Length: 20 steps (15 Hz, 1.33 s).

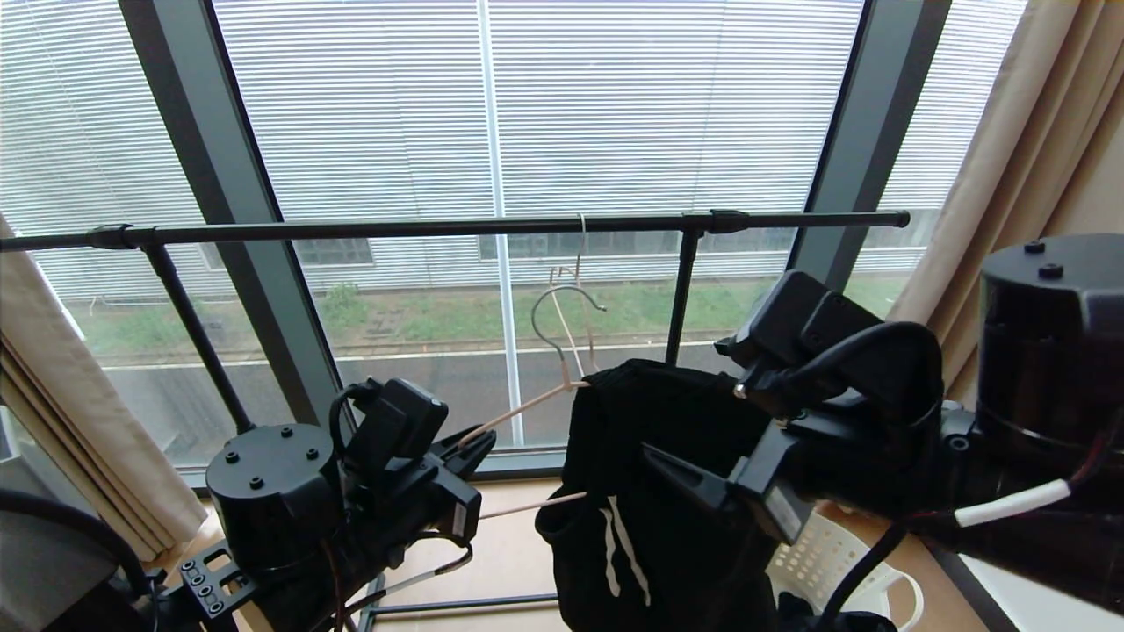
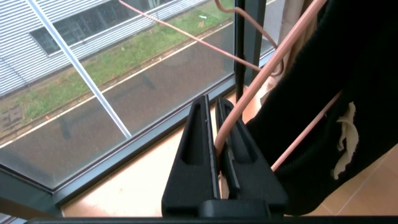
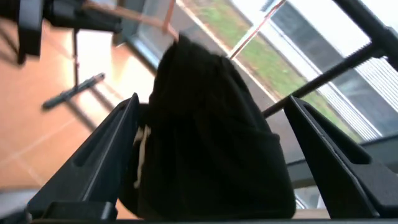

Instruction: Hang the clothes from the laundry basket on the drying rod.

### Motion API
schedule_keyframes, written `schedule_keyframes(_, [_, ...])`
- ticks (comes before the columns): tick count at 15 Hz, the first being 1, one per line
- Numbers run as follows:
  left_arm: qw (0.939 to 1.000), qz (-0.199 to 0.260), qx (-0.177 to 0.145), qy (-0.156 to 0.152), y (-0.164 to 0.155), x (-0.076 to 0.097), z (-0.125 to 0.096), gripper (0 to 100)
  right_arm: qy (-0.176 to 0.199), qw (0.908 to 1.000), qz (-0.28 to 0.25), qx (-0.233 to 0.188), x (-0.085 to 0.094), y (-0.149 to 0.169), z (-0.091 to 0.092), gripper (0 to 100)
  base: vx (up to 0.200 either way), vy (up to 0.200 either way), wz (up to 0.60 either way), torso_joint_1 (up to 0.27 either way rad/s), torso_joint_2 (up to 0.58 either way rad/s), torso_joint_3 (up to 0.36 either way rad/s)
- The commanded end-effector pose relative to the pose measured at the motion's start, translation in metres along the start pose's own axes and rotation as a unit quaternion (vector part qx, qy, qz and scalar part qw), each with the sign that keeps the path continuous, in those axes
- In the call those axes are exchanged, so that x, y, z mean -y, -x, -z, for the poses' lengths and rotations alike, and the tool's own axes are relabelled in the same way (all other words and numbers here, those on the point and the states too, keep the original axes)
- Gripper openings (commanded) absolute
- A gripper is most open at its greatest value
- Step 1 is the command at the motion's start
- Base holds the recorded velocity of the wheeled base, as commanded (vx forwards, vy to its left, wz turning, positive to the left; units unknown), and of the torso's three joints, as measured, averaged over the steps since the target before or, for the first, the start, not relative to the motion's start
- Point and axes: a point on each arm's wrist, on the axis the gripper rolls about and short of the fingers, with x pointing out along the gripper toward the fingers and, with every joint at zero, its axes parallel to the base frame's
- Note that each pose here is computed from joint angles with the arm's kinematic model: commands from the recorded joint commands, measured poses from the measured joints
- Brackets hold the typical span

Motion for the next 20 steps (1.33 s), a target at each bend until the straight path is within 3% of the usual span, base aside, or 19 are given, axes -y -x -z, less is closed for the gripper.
schedule_keyframes(1, [1.0,0.002,-0.001,0.0,0.002,0.001,0.001,0,0.009,0.9999,-0.01,0.01,0.037,0.018,-0.005,100,0.0,0.0,0.0,0.0,0.0,0.0])
schedule_keyframes(2, [1.0,0.003,0.0,-0.001,0.002,0.001,0.001,0,0.014,0.9991,-0.038,0.011,0.043,0.018,-0.005,100,0.0,0.0,0.0,0.0,0.0,0.0])
schedule_keyframes(3, [1.0,0.005,-0.002,-0.001,0.003,0.001,0.002,0,0.014,0.9942,-0.106,0.014,0.053,0.016,-0.005,100,0.0,0.0,0.0,0.0,0.0,0.0])
schedule_keyframes(5, [1.0,0.007,-0.005,-0.003,0.004,0.002,0.002,0,0.023,0.9903,-0.137,0.002,0.071,0.009,-0.004,100,0.0,0.0,0.0,0.0,0.0,0.0])
schedule_keyframes(6, [0.9999,0.011,-0.005,-0.003,0.004,0.005,0.002,0,0.034,0.9832,-0.179,0.009,0.087,0.006,-0.004,100,0.0,0.0,0.0,0.0,0.0,0.0])
schedule_keyframes(8, [0.9999,0.015,-0.005,-0.004,0.005,0.006,0.002,0,0.051,0.9697,-0.239,0.007,0.095,-0.008,0.0,100,0.0,0.0,0.0,0.0,0.0,0.0])
schedule_keyframes(10, [0.9998,0.018,-0.005,-0.004,0.005,0.008,0.002,0,0.085,0.9622,-0.258,-0.017,0.1,-0.023,0.004,100,0.0,0.0,0.0,0.0,0.0,0.0])
schedule_keyframes(12, [0.9997,0.022,0.0,-0.006,0.007,0.01,0.002,0,0.095,0.9532,-0.283,-0.046,0.106,-0.035,0.0,100,0.0,0.0,0.0,0.0,0.0,0.0])
schedule_keyframes(15, [0.9996,0.025,0.006,-0.009,0.009,0.012,0.001,0,0.081,0.9495,-0.295,-0.071,0.117,-0.046,-0.007,100,0.0,0.0,0.0,0.0,0.0,0.0])
schedule_keyframes(20, [0.9995,0.029,0.007,-0.009,0.009,0.014,0.001,0,0.067,0.9402,-0.318,-0.102,0.115,-0.077,0.004,100,0.0,0.0,0.0,0.0,0.0,0.0])
